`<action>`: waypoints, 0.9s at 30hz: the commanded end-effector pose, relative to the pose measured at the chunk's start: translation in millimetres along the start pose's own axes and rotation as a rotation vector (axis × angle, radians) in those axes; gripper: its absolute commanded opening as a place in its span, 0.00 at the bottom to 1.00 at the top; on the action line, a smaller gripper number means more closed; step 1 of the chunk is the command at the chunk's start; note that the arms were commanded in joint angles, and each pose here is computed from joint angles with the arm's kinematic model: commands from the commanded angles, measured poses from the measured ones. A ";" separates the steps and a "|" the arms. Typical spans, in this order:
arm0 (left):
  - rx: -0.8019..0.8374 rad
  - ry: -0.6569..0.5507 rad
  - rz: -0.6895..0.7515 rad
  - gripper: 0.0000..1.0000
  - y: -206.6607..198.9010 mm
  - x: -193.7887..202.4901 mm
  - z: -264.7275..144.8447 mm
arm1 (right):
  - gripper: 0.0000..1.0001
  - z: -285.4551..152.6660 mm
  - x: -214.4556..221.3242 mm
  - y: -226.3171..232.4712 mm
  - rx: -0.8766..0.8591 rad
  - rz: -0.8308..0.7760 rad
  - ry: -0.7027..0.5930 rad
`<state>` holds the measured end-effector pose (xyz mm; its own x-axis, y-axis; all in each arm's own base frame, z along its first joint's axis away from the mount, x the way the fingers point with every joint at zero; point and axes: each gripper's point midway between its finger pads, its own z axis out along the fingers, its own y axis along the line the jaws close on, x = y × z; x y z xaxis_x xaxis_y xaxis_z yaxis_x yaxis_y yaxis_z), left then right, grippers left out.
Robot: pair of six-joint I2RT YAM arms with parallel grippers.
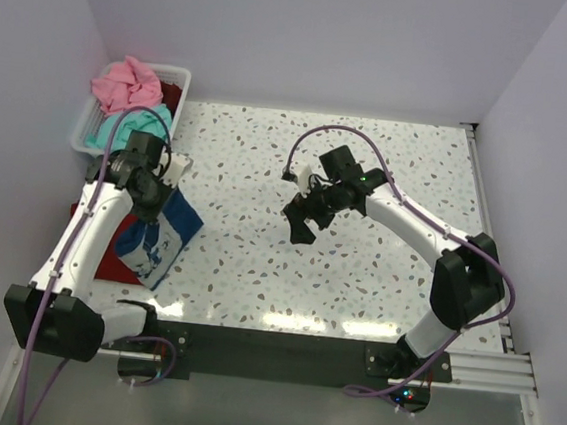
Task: Fold and stack the t-shirts
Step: Neatly place the folded tshirt to the corner
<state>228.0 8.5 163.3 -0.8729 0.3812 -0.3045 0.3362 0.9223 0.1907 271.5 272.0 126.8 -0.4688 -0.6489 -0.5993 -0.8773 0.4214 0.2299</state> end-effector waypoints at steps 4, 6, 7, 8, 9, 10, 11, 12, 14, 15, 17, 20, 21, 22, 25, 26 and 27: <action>-0.023 -0.065 0.024 0.00 7.5 -4.1 -29.9 | 0.99 -11.6 -9.3 0.2 0.029 -0.028 -0.039; -0.022 -0.081 0.021 0.00 7.5 -6.5 -33.7 | 0.99 -10.8 -7.1 -1.1 0.032 -0.025 -0.032; -0.018 -0.084 0.015 0.00 7.0 -6.6 -35.8 | 0.99 -11.4 -7.2 -1.1 0.033 -0.024 -0.030; -0.022 -0.095 0.012 0.00 8.2 -9.4 -39.5 | 0.99 -11.0 -6.3 -0.4 0.031 -0.026 -0.027; -0.027 -0.101 0.007 0.00 10.1 -10.2 -41.6 | 0.99 -10.4 -5.4 -0.8 0.032 -0.026 -0.024; -0.037 -0.111 0.005 0.00 12.4 -11.7 -44.2 | 0.99 -10.4 -5.3 -1.2 0.033 -0.027 -0.023; -0.042 -0.123 0.001 0.00 14.3 -14.1 -47.1 | 0.99 -10.2 -4.6 -1.4 0.034 -0.027 -0.021; -0.045 -0.127 0.001 0.00 15.5 -14.8 -48.6 | 0.99 -10.2 -3.9 -1.9 0.035 -0.026 -0.020; -0.043 -0.130 -0.002 0.00 16.1 -16.0 -52.0 | 0.99 -9.1 -2.3 -2.3 0.035 -0.025 -0.015; -0.043 -0.130 -0.005 0.00 16.7 -16.1 -52.7 | 0.99 -8.5 -2.0 -2.2 0.035 -0.025 -0.013; -0.048 -0.126 -0.008 0.00 18.2 -14.7 -52.4 | 0.99 -7.3 -1.5 -2.7 0.034 -0.025 -0.011; -0.061 -0.128 -0.017 0.00 23.9 -12.8 -51.3 | 0.99 -7.2 -1.4 -2.7 0.034 -0.023 -0.010; -0.068 -0.126 -0.028 0.00 27.9 -12.1 -50.5 | 0.99 -6.5 -0.5 -2.8 0.033 -0.021 -0.007; -0.072 -0.128 -0.023 0.00 30.3 -12.9 -49.7 | 0.99 -6.1 0.1 -2.8 0.032 -0.020 -0.005; -0.081 -0.111 -0.035 0.00 38.2 -7.7 -43.2 | 0.99 -5.8 0.8 -3.0 0.033 -0.018 -0.002; -0.087 -0.111 -0.046 0.00 41.6 -6.1 -41.9 | 0.99 -5.6 1.6 -3.9 0.034 -0.017 0.001; -0.088 -0.108 -0.047 0.00 43.4 -4.7 -39.6 | 0.99 -5.0 2.2 -3.3 0.033 -0.016 0.004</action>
<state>225.6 33.7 203.8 -0.8652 0.3317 -0.3760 0.2643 0.9390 0.2200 271.3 267.9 122.2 -0.4752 -0.6576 -0.5846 -0.8731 0.4346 0.2209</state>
